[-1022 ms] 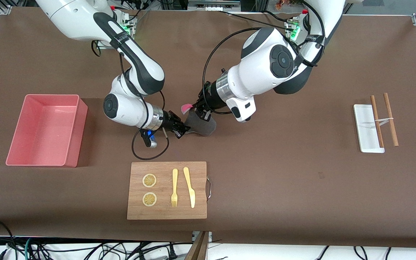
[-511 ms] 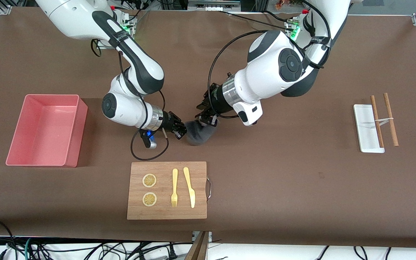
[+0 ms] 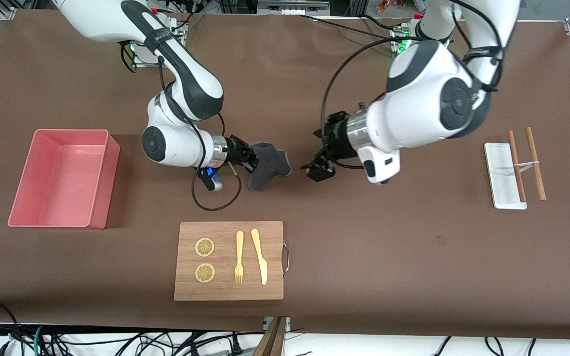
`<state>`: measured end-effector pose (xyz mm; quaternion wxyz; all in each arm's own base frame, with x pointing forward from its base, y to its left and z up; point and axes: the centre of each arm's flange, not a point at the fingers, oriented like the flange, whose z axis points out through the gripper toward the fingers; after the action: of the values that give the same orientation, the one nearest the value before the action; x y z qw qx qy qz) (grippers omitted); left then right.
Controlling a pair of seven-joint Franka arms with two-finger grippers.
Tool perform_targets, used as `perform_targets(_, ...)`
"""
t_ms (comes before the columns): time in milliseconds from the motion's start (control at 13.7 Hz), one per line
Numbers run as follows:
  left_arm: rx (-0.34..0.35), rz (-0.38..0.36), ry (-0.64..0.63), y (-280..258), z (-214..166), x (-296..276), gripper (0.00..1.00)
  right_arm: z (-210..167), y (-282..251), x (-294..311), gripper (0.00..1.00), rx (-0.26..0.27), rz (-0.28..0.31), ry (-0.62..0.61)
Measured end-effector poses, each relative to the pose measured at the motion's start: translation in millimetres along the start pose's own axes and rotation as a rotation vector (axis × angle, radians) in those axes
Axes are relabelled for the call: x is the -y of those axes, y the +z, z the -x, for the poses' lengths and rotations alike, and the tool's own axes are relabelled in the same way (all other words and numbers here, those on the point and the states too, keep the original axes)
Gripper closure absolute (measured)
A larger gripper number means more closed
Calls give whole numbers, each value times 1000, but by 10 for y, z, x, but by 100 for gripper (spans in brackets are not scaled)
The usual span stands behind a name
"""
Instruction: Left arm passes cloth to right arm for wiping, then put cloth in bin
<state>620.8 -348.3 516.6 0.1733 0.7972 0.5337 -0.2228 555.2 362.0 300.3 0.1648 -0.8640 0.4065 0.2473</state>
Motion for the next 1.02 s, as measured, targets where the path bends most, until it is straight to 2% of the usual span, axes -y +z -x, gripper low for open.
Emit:
perform_targets(292, -120, -155, 274, -122, -285, 184, 0, -113, 184, -167, 100, -21, 119, -49)
perform_targets(511, -186, -251, 451, -133, -443, 262, 0, -683, 93, -349, 100, -41, 155, -112)
perform_targets(657, -210, -304, 625, -217, -638, 285, 0, -1129, -86, -522, 100, -52, 180, -167)
perform_targets(1022, -240, -379, 942, -463, -1033, 301, 0, -1976, -551, -999, 100, -62, 254, -310)
